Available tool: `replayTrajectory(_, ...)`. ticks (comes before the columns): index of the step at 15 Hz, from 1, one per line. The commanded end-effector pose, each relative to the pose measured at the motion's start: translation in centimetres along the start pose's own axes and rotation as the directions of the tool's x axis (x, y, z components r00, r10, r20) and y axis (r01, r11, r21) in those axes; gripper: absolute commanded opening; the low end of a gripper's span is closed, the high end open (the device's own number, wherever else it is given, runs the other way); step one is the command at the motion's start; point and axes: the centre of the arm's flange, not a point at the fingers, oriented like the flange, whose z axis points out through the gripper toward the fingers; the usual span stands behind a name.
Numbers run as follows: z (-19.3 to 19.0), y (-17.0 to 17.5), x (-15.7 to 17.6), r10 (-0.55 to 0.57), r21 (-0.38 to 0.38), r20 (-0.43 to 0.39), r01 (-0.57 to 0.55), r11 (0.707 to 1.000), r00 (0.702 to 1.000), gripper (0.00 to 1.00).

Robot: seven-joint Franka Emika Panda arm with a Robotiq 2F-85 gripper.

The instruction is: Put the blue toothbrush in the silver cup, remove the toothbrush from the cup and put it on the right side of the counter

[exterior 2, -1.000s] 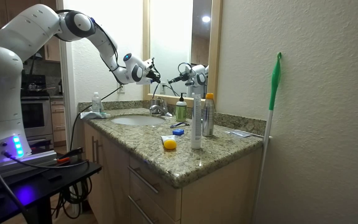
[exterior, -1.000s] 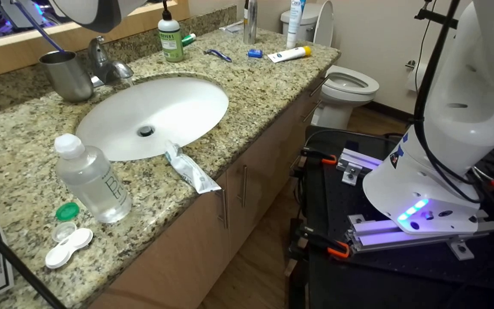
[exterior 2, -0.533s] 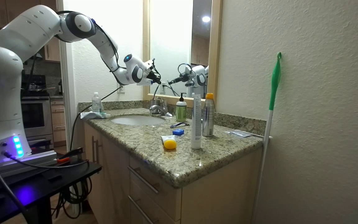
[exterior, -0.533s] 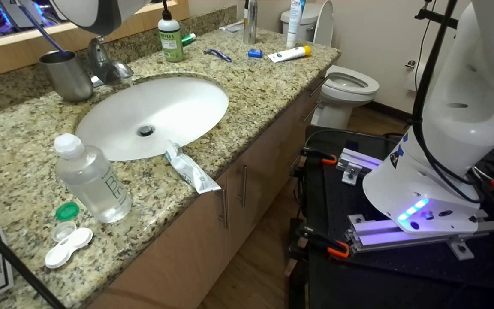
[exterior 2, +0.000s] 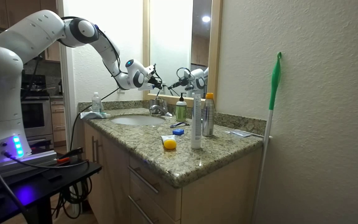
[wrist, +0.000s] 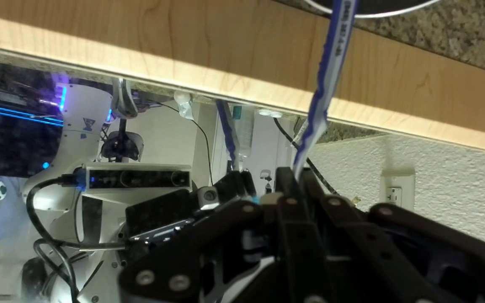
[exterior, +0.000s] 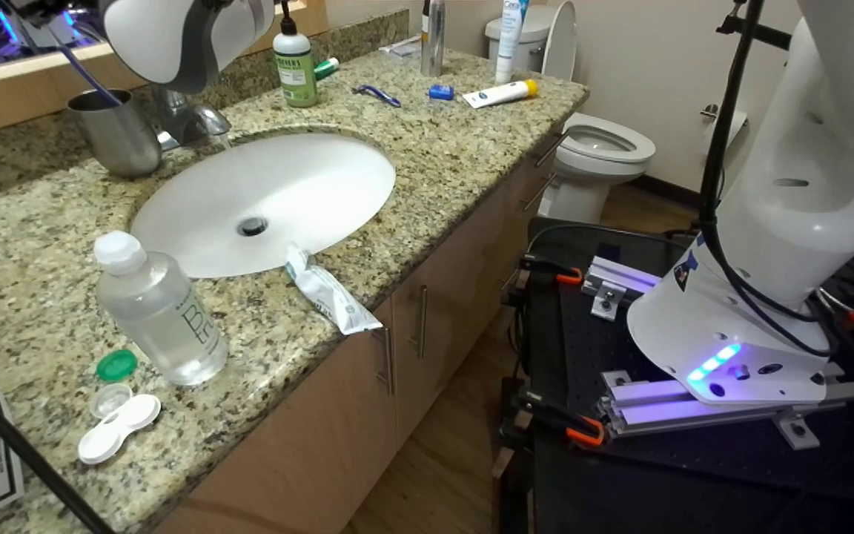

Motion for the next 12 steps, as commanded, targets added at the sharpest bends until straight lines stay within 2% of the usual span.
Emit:
replayTrajectory(1, 0.8, -0.9, -0.4, -0.033, -0.004, -0.011, 0.033, 0.999, 0.999, 0.01)
replayTrajectory(4, 0.8, -1.2, -0.3, -0.032, 0.000, -0.012, 0.032, 0.999, 0.999, 0.01)
replayTrajectory(5, 0.7, -1.0, -0.1, -0.020, -0.009, -0.009, 0.019, 1.000, 1.000, 0.30)
replayTrajectory(7, 0.5, -0.4, 0.1, 0.000, -0.027, 0.000, 0.000, 1.000, 1.000, 0.37)
replayTrajectory(10, -0.4, 0.4, 0.5, 0.015, -0.063, 0.053, -0.012, 0.998, 0.998, 0.60)
replayTrajectory(12, -1.7, 0.1, 1.2, 0.027, -0.063, 0.179, -0.016, 0.998, 0.984, 0.74)
